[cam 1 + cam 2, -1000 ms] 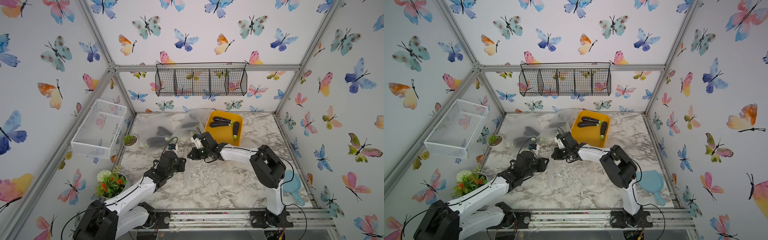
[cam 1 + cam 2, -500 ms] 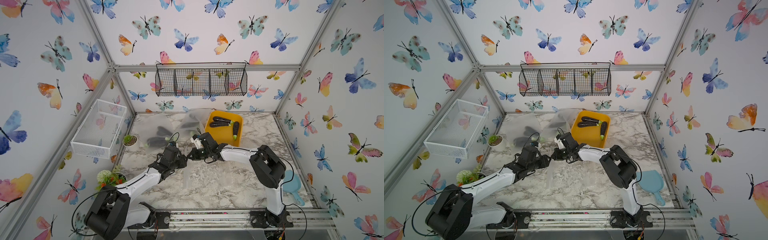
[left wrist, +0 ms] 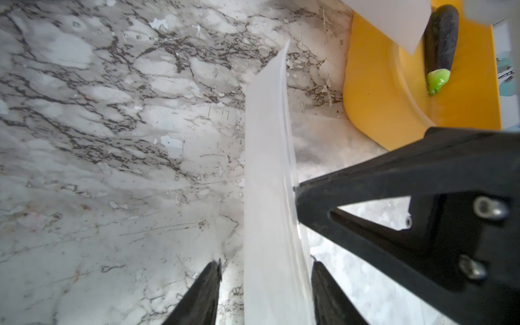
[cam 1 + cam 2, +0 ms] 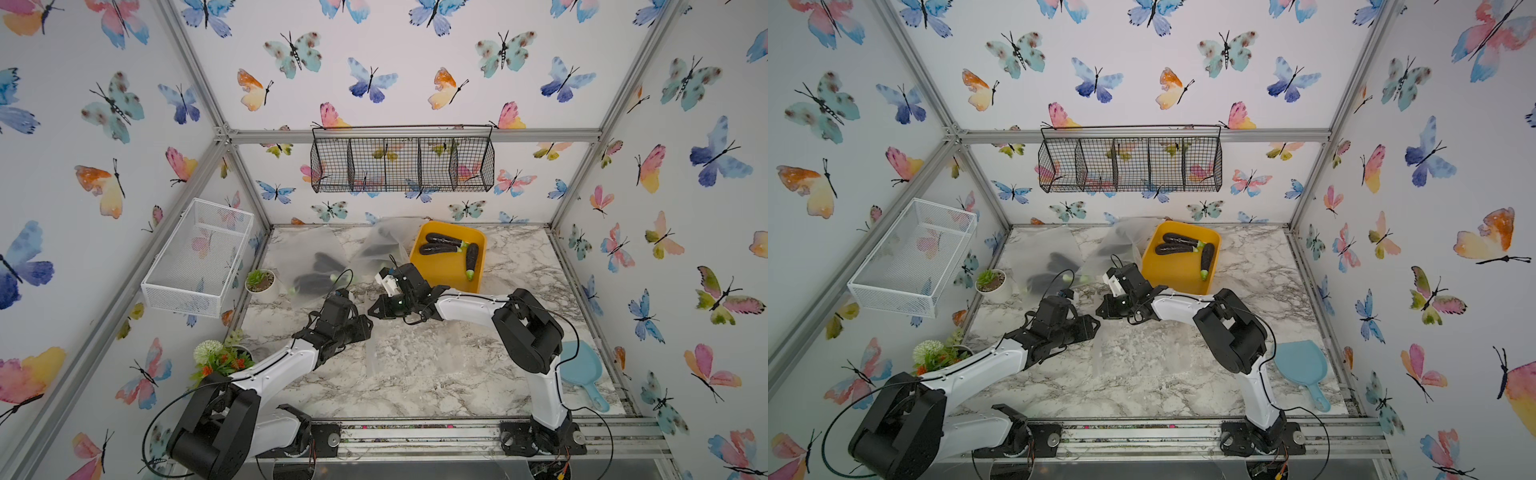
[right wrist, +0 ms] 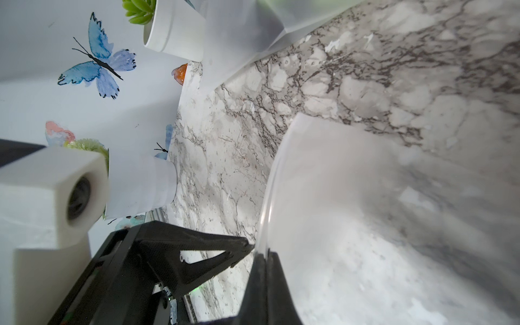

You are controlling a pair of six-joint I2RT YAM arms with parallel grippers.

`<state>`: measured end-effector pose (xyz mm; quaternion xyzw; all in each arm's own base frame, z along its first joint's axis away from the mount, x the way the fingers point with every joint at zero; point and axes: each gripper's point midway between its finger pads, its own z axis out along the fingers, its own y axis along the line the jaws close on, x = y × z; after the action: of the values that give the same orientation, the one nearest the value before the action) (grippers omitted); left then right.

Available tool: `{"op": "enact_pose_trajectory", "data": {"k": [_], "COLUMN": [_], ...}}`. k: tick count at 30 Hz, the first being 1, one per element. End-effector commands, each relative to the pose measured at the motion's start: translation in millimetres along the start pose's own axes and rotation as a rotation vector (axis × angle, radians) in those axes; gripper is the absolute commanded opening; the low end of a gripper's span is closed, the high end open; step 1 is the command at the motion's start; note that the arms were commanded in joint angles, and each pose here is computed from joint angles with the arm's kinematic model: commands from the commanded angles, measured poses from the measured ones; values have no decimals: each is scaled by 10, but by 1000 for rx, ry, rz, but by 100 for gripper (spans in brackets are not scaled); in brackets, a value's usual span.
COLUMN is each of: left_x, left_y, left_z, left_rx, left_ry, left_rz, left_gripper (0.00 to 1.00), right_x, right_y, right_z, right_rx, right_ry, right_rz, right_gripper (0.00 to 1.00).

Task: Place the eggplant in a zip-top bag and seal the zipper
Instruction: Open the zipper of the food storage bag at the center of the board.

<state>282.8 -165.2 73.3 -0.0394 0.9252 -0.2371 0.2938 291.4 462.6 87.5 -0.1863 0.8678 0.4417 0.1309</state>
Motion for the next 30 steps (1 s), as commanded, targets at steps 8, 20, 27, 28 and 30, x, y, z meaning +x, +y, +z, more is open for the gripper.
{"op": "enact_pose_trajectory", "data": {"k": [8,20,27,28,30], "left_x": [78,187,252,258,273], "left_y": [39,60,76,79,90], "left_z": [19,9,-51,-60,-84], "left_rx": [-5,24,43,44,43], "left_ry": [18,21,12,12,9], "left_rz": [-6,-28,-37,-37,-39], "left_gripper": [27,22,22,22,22], "right_x": [-12,-101,-208,-201,-191], "right_y": [57,107,57,38,26], "right_z": [38,116,211,218,222], "right_rx": [-6,-40,-9,-7,-3], "right_ry": [4,-11,-17,-20,-20], "right_rz": [-8,-32,-50,-50,-48], "right_gripper": [4,31,32,32,32]}}
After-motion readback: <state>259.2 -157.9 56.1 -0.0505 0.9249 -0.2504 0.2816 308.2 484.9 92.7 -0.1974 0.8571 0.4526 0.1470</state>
